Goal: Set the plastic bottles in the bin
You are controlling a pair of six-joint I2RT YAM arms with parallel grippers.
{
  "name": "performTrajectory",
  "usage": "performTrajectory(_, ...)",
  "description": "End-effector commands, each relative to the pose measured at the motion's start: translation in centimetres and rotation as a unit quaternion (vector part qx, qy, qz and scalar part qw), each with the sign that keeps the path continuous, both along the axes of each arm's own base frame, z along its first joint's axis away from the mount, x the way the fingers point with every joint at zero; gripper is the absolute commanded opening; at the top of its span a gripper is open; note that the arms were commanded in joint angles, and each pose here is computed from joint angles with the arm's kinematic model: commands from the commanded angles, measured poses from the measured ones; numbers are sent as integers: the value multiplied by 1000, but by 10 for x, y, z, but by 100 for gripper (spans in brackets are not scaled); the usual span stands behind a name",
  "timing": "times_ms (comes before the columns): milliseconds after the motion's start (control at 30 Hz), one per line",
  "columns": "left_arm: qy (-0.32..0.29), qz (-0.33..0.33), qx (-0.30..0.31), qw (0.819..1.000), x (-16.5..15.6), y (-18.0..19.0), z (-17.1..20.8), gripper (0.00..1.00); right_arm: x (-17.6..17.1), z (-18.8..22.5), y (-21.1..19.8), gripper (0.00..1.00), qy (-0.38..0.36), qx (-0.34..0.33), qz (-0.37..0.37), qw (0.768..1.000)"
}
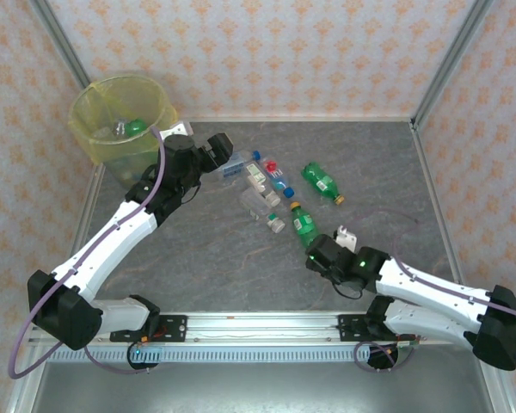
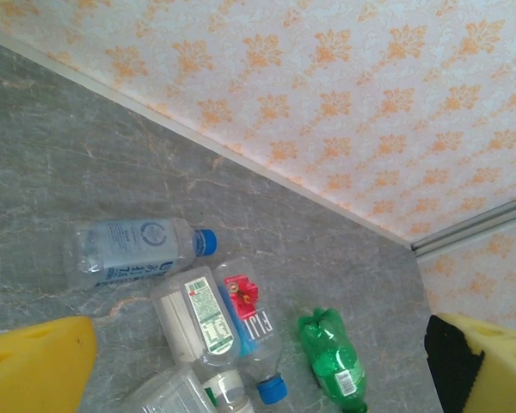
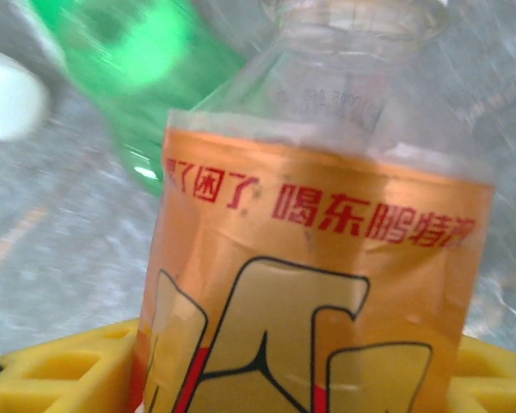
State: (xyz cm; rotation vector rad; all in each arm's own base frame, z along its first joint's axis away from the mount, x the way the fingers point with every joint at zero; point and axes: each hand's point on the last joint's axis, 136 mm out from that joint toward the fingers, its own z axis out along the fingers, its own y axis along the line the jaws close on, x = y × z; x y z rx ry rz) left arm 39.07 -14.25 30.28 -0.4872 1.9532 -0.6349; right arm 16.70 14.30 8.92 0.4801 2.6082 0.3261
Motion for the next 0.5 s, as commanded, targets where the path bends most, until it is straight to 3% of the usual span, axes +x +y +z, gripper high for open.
performTrajectory(0,-19,-18,-34,999,2,-7,20,99,23,33,-1,62,-68,-38,18,997)
performTrajectory(200,-21,-66,-69,995,1,-27,24,99,51,79,31,62,-147,-37,81,985)
performTrajectory(467,-9,-144,-106,984,-2,-57,24,95,84,134,84,62,-241,-69,193,949)
